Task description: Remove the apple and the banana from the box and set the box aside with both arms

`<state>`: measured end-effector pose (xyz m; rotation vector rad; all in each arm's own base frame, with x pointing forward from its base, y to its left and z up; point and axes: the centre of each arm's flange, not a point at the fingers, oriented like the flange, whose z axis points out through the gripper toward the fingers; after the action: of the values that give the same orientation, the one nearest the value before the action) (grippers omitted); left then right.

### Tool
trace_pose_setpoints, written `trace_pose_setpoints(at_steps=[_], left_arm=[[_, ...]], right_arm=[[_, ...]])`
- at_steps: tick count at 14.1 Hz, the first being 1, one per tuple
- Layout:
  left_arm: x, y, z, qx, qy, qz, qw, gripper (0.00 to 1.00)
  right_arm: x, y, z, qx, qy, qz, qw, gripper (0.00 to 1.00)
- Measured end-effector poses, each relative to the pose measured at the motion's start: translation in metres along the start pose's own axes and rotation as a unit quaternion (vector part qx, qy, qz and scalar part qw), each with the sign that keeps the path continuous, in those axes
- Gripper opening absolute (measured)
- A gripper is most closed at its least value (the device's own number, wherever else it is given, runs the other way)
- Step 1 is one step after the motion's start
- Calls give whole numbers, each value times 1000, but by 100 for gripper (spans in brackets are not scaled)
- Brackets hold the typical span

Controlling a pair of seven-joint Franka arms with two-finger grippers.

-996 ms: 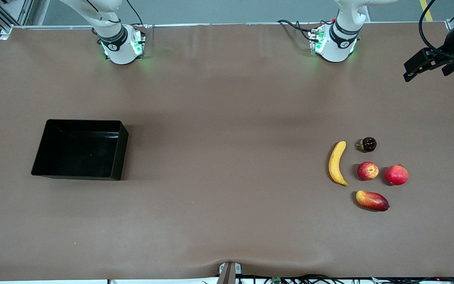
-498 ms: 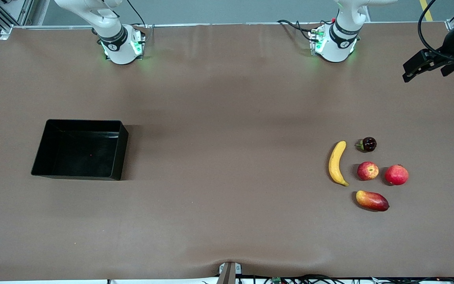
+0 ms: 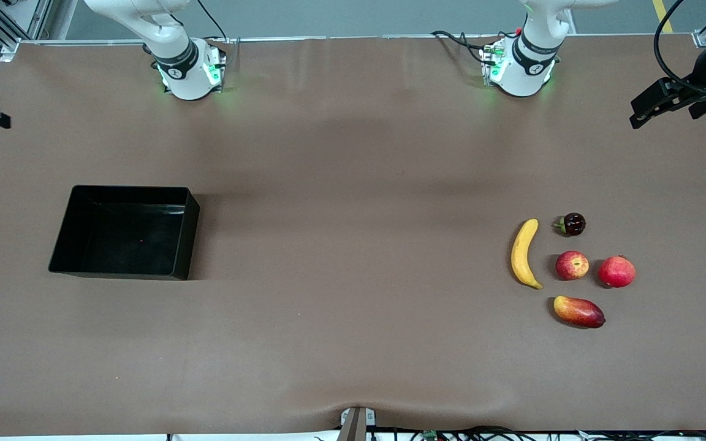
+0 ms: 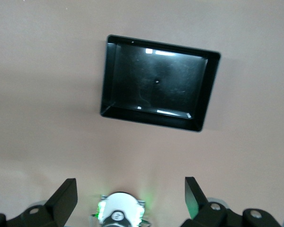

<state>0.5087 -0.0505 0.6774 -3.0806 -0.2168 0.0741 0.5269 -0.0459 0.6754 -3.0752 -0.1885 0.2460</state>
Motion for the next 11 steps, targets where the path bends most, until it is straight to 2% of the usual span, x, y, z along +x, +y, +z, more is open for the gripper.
trace_pose_setpoints(at_steps=[3,11], left_arm=[[0,-1,-3,-1,4,-1,1000,100],[-1,-1,-8,-2,9,-1,1000,100]], right_arm=[[-3,-32,-1,-13,-1,0,1000,100],[-26,3,2,-9,17,35,999,100]])
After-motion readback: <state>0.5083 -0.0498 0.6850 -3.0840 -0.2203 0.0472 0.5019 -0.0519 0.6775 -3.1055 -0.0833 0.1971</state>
